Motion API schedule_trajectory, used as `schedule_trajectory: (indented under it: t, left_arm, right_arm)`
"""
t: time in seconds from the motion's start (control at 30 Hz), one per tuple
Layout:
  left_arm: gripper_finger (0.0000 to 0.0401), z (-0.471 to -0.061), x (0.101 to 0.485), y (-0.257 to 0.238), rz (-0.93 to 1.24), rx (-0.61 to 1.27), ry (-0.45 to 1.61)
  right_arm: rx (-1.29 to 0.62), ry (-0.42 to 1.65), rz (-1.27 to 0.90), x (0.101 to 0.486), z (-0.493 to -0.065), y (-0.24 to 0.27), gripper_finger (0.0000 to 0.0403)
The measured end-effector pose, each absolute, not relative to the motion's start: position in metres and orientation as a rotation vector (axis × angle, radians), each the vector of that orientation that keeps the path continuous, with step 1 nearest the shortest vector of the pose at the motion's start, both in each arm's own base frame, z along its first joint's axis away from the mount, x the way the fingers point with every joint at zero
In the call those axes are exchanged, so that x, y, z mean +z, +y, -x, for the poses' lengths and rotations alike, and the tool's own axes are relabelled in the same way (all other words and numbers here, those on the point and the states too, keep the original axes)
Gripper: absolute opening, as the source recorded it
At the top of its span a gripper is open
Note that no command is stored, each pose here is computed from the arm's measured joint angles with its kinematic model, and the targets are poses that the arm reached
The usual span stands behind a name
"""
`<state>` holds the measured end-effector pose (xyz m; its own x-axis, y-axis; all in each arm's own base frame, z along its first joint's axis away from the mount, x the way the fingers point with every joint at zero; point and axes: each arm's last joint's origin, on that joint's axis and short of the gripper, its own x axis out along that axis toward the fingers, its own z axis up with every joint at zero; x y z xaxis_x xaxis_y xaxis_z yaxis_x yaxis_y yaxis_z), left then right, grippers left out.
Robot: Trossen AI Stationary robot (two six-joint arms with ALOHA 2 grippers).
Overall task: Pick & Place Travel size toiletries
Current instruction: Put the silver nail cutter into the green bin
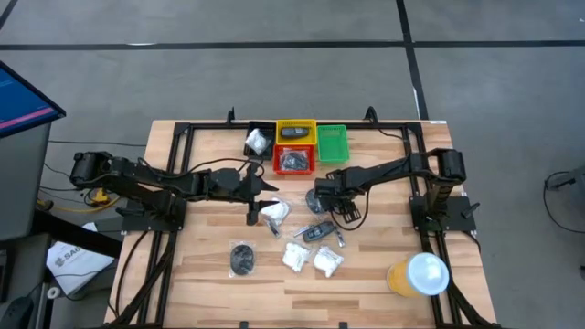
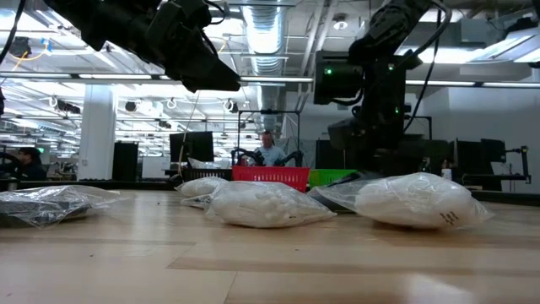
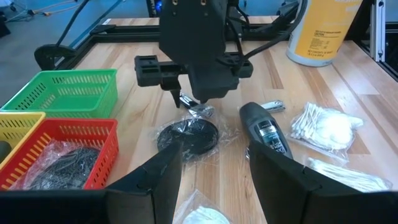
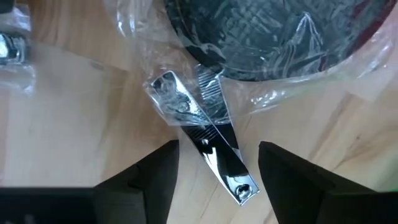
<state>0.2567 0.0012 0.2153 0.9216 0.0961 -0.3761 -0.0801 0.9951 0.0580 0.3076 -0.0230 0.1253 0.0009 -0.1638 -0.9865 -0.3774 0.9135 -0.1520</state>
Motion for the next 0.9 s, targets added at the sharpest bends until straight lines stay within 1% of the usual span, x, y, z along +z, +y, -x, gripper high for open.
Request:
schedule_trajectory:
  t: [0.07,0.13,0.3,0.33,0.53,0.9]
  left_arm:
    - [0.0177,-0.257,0.215,0.001,-0.042,0.091,0.389]
    - [0.0177,-0.257,0.215,0.001,-0.042,0.091,0.389]
    - [0.0177,-0.257,0.215,0.001,-0.042,0.091,0.389]
    - [0.0177,-0.257,0.215,0.001,-0.042,0.091,0.388]
    - [0.0177,-0.257,0.215,0.001,-0.042,0.091,0.389]
    - [0.0177,-0.257,0.215,0.001,-0.041,0.091,0.389]
  right_arm:
    - [0.178,1.582,0.43,0.125,-0.307,-0.023,0.019]
    - [0.174,1.585,0.42,0.124,-0.307,-0.023,0.0159]
    - [0.161,1.579,0.391,0.125,-0.306,-0.022,0.0047]
    - [0.155,1.573,0.395,0.125,-0.307,-0.023,0.0033]
    - [0.111,1.578,0.362,0.127,-0.309,-0.023,0.0039]
    - [0.069,1.61,0.305,0.152,-0.321,-0.029,0.0039]
